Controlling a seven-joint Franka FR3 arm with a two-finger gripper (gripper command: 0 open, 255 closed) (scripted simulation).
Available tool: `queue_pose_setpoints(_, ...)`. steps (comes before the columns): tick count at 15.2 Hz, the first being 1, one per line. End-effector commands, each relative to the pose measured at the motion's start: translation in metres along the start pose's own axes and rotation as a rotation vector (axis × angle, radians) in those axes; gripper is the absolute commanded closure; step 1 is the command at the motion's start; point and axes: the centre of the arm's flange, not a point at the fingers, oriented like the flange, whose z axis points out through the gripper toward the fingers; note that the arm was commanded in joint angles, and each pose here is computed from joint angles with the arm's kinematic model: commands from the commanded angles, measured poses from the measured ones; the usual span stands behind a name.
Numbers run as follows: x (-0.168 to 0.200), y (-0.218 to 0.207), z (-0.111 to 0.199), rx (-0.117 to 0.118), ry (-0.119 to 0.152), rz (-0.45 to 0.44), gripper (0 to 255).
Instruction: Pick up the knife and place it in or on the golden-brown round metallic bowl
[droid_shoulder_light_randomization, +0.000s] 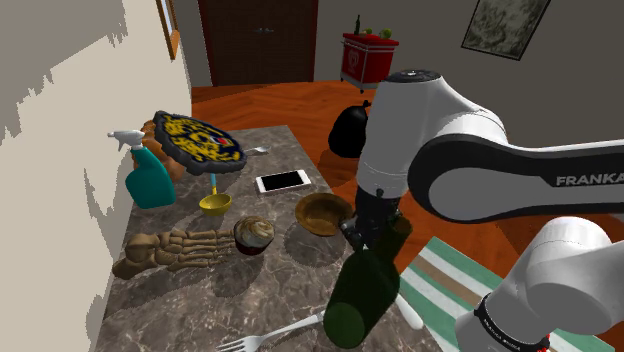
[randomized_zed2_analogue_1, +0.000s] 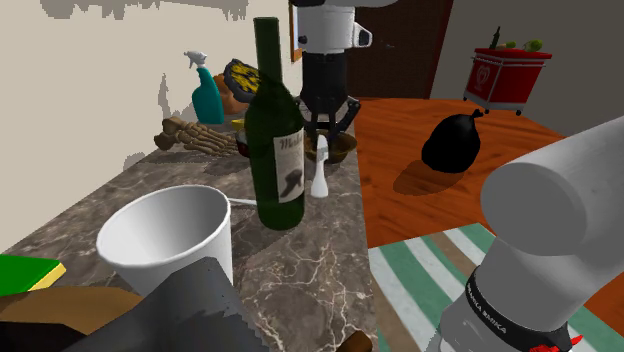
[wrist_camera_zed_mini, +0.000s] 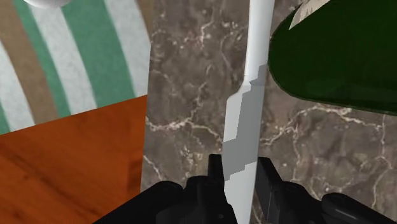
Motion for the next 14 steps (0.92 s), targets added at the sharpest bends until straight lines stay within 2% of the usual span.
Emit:
queue_pose_setpoints(1, -0.001, 0.000, -0.010, 0.000, 0.000, 0.000, 255)
queue_pose_setpoints(14, 0.170, 0.012, -0.021, 0.000, 0.000, 0.000, 255)
